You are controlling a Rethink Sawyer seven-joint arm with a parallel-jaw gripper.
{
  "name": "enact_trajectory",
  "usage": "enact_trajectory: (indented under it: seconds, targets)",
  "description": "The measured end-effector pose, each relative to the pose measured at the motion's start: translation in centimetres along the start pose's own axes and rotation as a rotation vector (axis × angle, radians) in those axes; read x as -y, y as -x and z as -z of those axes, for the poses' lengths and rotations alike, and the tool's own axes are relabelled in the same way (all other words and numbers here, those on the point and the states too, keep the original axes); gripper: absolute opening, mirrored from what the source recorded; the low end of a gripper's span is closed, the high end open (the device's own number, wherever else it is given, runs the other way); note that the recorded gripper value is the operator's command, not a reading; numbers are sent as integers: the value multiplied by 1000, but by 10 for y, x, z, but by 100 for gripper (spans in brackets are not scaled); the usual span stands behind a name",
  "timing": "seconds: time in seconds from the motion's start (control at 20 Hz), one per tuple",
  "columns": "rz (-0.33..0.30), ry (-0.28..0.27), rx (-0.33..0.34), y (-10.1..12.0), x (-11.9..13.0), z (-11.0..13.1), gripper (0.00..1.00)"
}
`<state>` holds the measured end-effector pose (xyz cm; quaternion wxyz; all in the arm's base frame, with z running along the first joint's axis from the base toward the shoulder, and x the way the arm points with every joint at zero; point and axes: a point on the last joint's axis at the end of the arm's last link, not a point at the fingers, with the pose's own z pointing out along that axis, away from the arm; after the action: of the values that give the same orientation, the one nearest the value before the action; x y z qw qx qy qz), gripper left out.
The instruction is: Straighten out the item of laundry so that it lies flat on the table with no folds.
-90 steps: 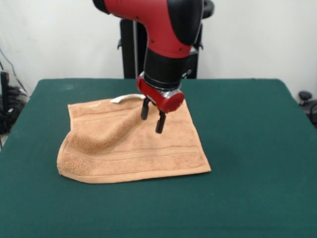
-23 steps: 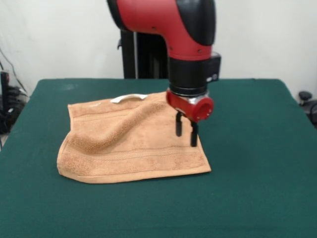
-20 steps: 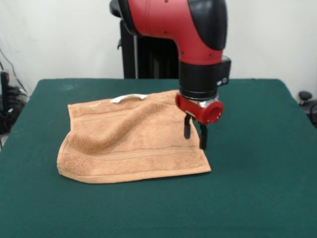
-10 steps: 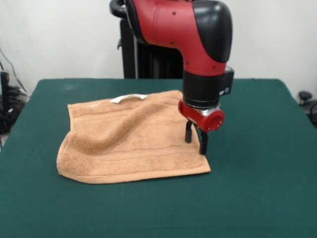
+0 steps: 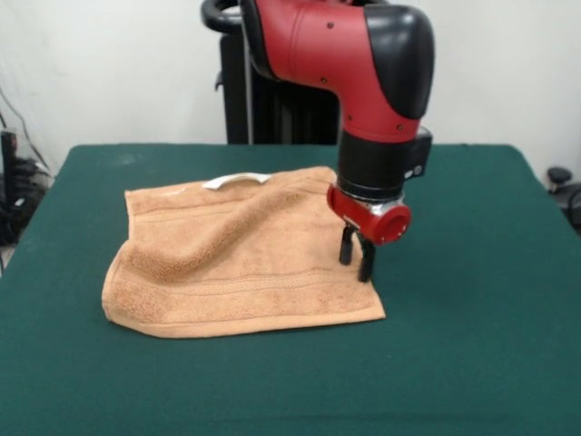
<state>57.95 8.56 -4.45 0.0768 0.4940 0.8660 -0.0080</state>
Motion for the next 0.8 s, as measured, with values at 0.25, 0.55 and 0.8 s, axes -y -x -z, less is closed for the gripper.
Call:
enact_trajectory:
  seconds: [0.25,0.55,0.8]
  targets:
    - [1,-14,4,1,4,0,0]
    - [-26,-22,-7,3,2,0,0]
    - [-34,-21,-12,4,2,0,0]
